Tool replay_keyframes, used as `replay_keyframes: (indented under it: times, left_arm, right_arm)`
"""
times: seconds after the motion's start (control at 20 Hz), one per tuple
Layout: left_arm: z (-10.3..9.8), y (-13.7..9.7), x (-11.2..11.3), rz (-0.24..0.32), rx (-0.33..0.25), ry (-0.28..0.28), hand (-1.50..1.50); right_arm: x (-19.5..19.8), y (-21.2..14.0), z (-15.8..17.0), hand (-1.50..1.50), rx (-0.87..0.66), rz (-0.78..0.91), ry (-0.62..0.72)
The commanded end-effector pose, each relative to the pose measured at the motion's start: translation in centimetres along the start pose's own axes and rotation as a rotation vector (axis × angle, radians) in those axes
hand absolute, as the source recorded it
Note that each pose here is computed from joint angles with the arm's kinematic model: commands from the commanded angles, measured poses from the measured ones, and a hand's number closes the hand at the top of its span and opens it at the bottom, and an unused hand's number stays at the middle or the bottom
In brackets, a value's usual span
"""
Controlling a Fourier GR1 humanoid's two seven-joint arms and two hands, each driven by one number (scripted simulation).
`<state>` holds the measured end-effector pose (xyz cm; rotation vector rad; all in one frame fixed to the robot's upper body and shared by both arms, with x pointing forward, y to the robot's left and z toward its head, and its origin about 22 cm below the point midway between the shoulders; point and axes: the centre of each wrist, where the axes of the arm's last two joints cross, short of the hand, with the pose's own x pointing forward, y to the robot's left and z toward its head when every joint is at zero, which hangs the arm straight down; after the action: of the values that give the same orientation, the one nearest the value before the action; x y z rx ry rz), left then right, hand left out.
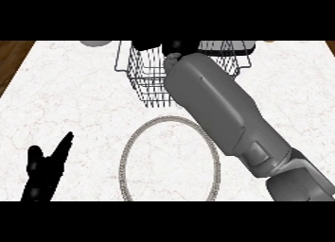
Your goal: Pick the cupcake from the placemat and place it in the basket
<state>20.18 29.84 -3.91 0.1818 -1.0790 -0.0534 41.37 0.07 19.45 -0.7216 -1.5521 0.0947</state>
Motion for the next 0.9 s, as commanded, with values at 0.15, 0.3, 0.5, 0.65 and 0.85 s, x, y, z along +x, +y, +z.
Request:
replay_keyframes:
  times: [0.15, 0.3, 0.5, 0.65, 0.85]
  left_arm:
    - [0.0, -1.3, -1.8, 0.022, -0.017, 0.081, 0.00]
    - [0.7, -0.5, -1.9, 0.022, -0.021, 0.069, 0.00]
    - [0.7, 1.6, 0.4, 0.032, -0.002, 0.077, 0.00]
    - [0.0, -0.7, -1.5, 0.023, -0.008, 0.072, 0.00]
    - [0.7, -0.7, -2.1, 0.028, -0.013, 0.072, 0.00]
  right_arm:
    - [-5.2, 0.2, -2.2, 1.50, -0.070, 0.279, 0.082]
    - [-4.9, -0.7, -2.8, -1.50, -0.037, 0.319, 0.028]
    - [-6.4, -1.9, -3.3, -1.50, -0.053, 0.308, -0.004]
    - [-4.0, -2.1, -3.0, -1.50, -0.071, 0.275, -0.005]
    - [-5.0, -4.4, -3.5, -1.50, -0.117, 0.167, -0.018]
